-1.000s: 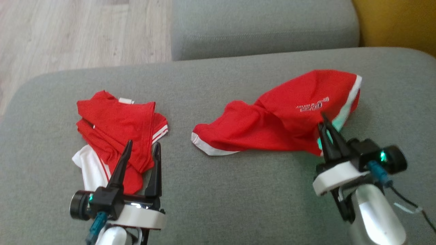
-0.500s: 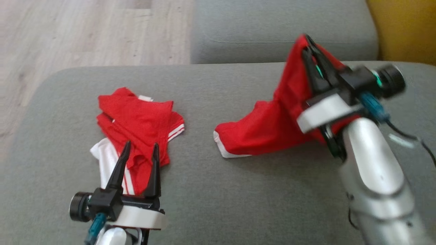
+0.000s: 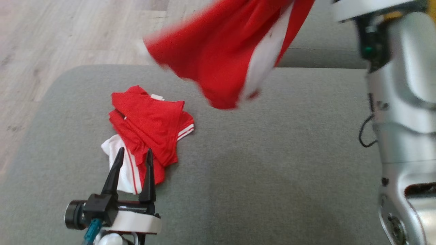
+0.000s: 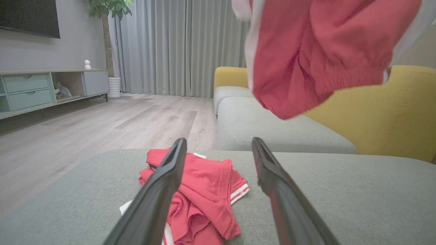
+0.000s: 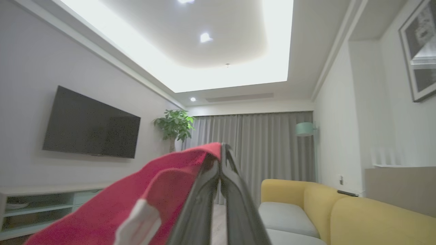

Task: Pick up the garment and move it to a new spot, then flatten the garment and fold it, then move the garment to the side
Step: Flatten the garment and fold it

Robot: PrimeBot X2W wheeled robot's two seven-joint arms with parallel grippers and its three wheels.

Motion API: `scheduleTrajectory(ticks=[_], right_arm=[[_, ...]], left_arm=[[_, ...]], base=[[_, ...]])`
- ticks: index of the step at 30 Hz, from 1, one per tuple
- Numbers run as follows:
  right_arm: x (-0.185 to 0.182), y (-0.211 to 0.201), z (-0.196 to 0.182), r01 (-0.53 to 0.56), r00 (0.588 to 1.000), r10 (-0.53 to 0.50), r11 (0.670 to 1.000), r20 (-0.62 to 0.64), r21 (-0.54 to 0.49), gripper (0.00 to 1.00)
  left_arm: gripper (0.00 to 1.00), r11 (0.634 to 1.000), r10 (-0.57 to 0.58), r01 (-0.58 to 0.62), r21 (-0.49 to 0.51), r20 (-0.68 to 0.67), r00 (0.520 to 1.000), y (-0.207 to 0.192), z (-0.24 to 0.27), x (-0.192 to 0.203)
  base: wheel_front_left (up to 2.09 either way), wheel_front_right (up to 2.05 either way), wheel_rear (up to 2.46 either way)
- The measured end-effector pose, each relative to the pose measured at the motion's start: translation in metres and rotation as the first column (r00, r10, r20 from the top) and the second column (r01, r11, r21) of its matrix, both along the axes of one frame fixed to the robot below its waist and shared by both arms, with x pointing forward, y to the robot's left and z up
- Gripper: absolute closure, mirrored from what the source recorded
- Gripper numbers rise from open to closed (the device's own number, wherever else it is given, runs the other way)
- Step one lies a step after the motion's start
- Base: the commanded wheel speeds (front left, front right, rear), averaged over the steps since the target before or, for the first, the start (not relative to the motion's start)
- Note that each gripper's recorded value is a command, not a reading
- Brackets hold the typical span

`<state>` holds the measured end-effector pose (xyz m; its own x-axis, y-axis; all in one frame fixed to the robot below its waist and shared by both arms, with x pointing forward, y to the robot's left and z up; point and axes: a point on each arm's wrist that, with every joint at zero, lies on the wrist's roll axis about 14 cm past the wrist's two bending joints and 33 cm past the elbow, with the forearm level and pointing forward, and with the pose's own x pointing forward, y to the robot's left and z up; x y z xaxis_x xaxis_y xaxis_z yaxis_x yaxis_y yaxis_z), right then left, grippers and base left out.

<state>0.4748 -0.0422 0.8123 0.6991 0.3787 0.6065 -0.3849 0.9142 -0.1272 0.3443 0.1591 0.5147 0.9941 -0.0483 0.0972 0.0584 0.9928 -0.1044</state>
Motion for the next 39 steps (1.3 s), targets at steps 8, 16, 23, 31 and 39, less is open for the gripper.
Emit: scheduleTrajectory(ticks=[8,16,23,31,39], right_arm=[[0.034,-0.126,-0.214,0.306,0.758,-0.286,0.950,-0.586,-0.068,1.00],[-0.011,-0.212,-0.343,0.468,0.439,-0.465,0.849,-0.769,-0.246,0.00],[0.009,-0.197,-0.283,0.483,0.624,-0.476,0.858,-0.620,-0.173,0.00],[-0.024,-0.143,-0.253,0.345,0.803,-0.327,0.937,-0.498,-0.058,0.00],[-0.100,-0.129,-0.306,0.302,0.766,-0.256,0.953,-0.589,-0.021,0.00]], left_arm=[[0.00,0.998,-0.057,0.057,0.006,-0.016,0.998,-0.017,-0.005,0.012],[0.00,0.994,-0.104,0.104,0.010,-0.036,0.994,-0.031,-0.012,0.029],[0.00,0.992,-0.127,0.127,0.010,-0.024,0.992,-0.038,-0.008,0.031],[0.00,0.987,-0.162,0.162,0.003,0.024,0.986,-0.052,0.008,0.032],[0.00,0.980,-0.199,0.199,-0.003,0.013,0.980,-0.067,0.004,0.029]], base=[[0.00,0.00,0.00],[0.00,0.00,0.00],[0.00,0.00,0.00],[0.00,0.00,0.00],[0.00,0.00,0.00]])
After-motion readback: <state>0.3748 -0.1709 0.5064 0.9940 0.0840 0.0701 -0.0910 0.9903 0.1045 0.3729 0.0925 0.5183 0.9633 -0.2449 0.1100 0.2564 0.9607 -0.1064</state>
